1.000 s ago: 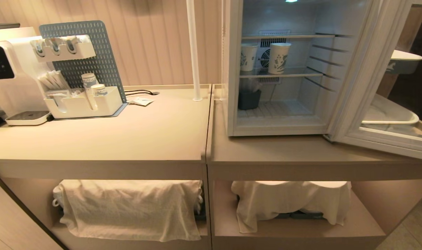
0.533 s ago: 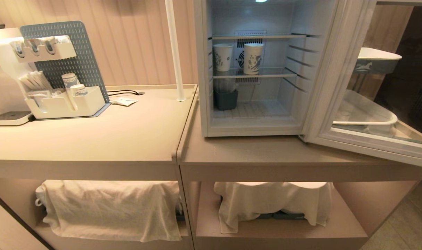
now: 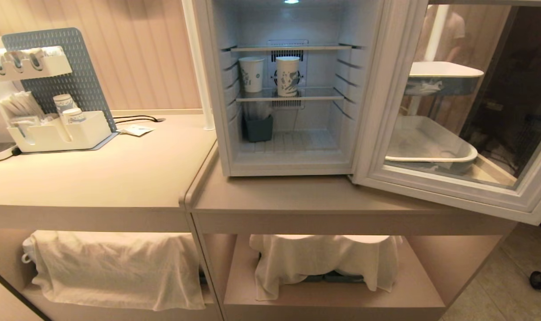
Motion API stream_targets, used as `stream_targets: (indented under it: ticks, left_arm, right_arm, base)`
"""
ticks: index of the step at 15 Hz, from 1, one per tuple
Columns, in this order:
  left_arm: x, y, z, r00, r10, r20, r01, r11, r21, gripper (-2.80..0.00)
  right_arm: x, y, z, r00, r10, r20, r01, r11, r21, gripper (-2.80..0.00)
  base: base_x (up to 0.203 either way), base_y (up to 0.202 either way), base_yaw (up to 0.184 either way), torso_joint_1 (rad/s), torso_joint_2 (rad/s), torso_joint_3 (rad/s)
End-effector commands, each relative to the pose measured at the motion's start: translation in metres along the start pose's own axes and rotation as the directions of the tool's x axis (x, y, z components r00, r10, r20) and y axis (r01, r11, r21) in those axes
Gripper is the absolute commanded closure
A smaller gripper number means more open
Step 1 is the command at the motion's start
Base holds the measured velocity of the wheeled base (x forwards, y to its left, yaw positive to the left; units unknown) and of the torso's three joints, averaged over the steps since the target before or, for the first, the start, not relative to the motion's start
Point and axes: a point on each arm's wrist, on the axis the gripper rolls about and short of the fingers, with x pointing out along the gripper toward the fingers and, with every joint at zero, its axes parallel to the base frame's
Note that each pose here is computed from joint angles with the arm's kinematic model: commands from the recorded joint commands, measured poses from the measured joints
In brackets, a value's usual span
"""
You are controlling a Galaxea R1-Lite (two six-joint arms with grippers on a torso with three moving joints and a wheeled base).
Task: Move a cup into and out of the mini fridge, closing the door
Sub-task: Close the freezer door
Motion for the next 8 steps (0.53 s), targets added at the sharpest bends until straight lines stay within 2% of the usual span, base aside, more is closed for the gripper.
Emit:
stream_targets:
  ticks: [1,8]
  left_arm:
    - [0.0001,0.0000,-0.0003,1.000,-0.001,-0.002,0.001,1.000,-0.001,0.00]
    - [0.0000,0.0000,-0.0003,1.000,-0.001,-0.001,0.001,1.000,0.006,0.00]
  right_arm:
    - [0.0001,0.0000,0.0000,1.000,0.000,-0.001,0.000,1.000,0.001,0.00]
    - [0.0002,-0.0001,0.0002,1.000,-0.004,0.000,0.004,1.000,0.010,0.00]
  base:
    - [0.000,-0.198,0.001,-0.002,0.00,0.006]
    - [0.000,-0.193,0.000,0.001,0.00,0.003]
